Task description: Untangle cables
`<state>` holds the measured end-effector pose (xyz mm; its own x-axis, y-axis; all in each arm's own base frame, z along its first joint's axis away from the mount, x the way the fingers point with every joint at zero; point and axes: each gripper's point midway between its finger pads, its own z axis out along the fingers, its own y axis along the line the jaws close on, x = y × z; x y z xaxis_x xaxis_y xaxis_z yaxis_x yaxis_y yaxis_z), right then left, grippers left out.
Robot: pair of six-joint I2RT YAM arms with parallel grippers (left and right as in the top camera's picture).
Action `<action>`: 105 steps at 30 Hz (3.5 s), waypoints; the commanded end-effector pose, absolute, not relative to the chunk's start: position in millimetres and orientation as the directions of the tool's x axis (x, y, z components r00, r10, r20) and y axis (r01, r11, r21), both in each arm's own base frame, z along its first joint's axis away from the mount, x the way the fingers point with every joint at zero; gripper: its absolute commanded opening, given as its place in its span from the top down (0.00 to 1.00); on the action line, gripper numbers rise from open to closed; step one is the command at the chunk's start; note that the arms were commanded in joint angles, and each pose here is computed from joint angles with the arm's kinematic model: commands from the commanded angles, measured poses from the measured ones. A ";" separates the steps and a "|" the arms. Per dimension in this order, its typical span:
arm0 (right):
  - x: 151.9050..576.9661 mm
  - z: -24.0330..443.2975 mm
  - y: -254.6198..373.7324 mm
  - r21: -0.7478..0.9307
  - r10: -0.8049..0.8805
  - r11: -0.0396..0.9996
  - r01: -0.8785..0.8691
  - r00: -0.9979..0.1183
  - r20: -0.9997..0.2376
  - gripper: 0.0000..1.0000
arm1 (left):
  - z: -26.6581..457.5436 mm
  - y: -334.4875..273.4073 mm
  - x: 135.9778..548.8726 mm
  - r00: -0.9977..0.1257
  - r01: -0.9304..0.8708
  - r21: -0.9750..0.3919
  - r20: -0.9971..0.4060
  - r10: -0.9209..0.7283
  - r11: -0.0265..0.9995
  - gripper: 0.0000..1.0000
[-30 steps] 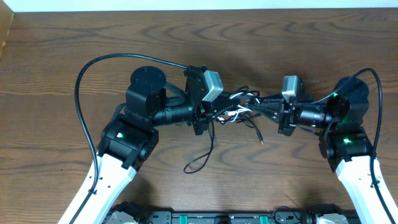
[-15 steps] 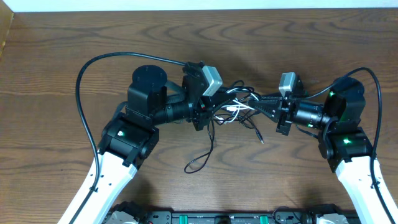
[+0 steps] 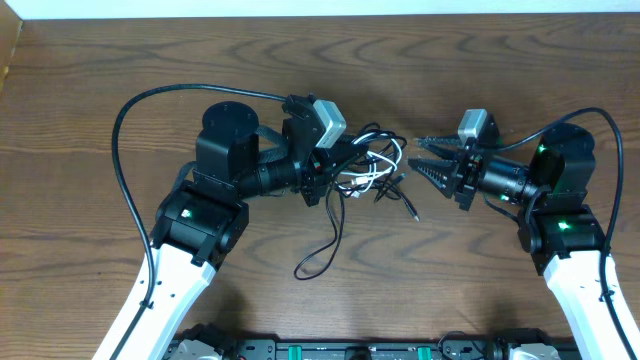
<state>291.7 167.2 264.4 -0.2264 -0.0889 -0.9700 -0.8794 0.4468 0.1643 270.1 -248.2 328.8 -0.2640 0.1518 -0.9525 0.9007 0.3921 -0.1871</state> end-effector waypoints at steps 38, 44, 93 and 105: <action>267.9 288.1 192.7 0.064 -0.073 0.278 -0.958 -0.087 -0.993 0.99 | 355.8 -251.3 261.0 -0.204 0.928 -0.158 -0.973 0.105 0.337 0.92; 271.3 288.3 189.1 0.079 -0.067 0.298 -0.951 -0.104 -0.992 0.99 | 339.1 -239.4 280.7 -0.257 0.864 -0.166 -0.957 0.134 0.476 0.93; 272.4 281.5 193.5 0.085 -0.087 0.315 -0.945 -0.118 -0.989 0.70 | 344.0 -252.9 255.4 -0.234 0.933 -0.183 -0.963 0.137 0.309 0.92; 277.0 280.3 191.2 0.084 -0.090 0.342 -0.936 -0.121 -0.989 0.99 | 343.0 -252.4 256.2 -0.237 0.931 -0.185 -0.961 0.139 0.314 0.92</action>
<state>274.5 191.7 280.4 -0.1290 -0.0854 -0.9880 -0.9400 0.3280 0.0944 259.3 -252.1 331.1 -0.2698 0.1491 -0.9513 0.9195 0.3331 -0.2086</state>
